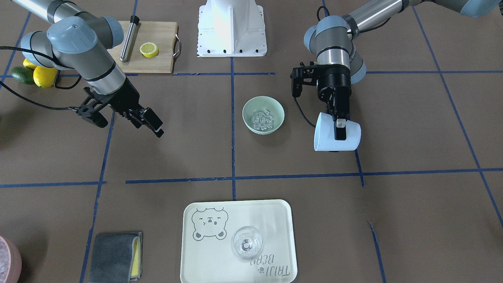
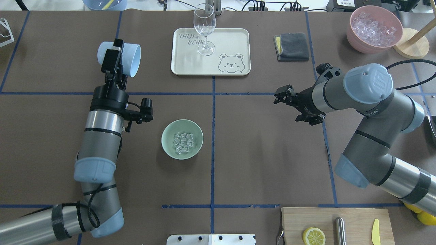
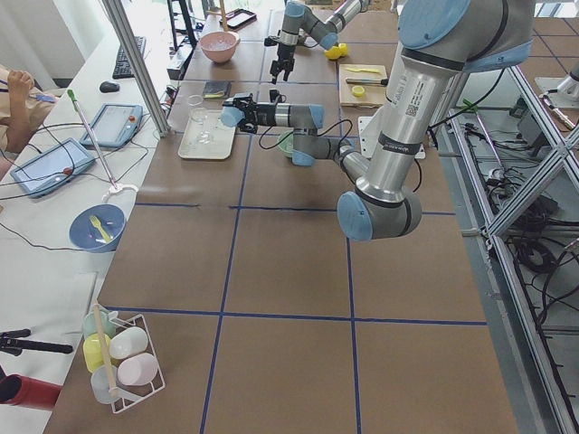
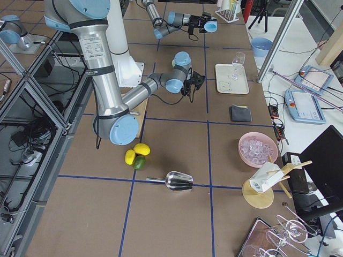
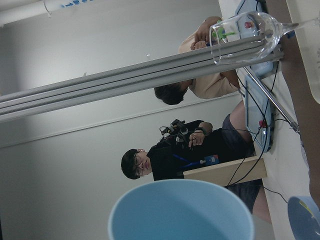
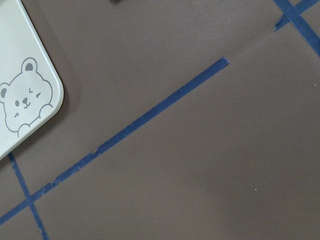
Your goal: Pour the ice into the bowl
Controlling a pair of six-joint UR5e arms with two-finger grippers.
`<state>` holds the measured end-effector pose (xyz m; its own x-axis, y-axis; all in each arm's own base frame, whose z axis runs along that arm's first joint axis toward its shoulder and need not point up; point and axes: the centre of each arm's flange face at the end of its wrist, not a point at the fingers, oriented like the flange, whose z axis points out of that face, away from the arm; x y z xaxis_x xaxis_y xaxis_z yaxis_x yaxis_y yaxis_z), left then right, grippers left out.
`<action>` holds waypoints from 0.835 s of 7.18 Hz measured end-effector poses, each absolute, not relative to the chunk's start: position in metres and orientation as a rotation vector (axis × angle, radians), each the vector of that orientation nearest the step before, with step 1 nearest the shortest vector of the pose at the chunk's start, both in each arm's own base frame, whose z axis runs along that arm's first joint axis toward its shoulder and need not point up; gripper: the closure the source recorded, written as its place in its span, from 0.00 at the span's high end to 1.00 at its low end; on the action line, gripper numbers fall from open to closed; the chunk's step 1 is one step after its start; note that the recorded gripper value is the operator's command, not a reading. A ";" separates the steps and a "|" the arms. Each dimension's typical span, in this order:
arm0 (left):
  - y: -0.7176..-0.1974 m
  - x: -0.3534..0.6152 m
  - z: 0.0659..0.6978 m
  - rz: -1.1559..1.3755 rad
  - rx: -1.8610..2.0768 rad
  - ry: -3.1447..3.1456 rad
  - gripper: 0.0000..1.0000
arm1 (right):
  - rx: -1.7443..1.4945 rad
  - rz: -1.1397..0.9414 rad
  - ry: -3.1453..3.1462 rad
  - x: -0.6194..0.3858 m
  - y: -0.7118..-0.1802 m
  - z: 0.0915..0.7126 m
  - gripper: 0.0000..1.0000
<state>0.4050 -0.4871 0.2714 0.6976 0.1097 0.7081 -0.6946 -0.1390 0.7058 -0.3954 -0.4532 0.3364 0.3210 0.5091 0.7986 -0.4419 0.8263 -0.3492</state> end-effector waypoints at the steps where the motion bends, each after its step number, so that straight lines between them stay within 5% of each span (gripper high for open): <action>1: -0.503 0.399 0.280 0.687 1.573 -0.292 0.00 | -0.069 0.622 -1.079 -0.396 -0.453 0.334 1.00; 6: -0.482 0.356 0.412 -0.115 1.294 0.507 0.00 | -0.063 0.614 -1.090 -0.397 -0.453 0.329 1.00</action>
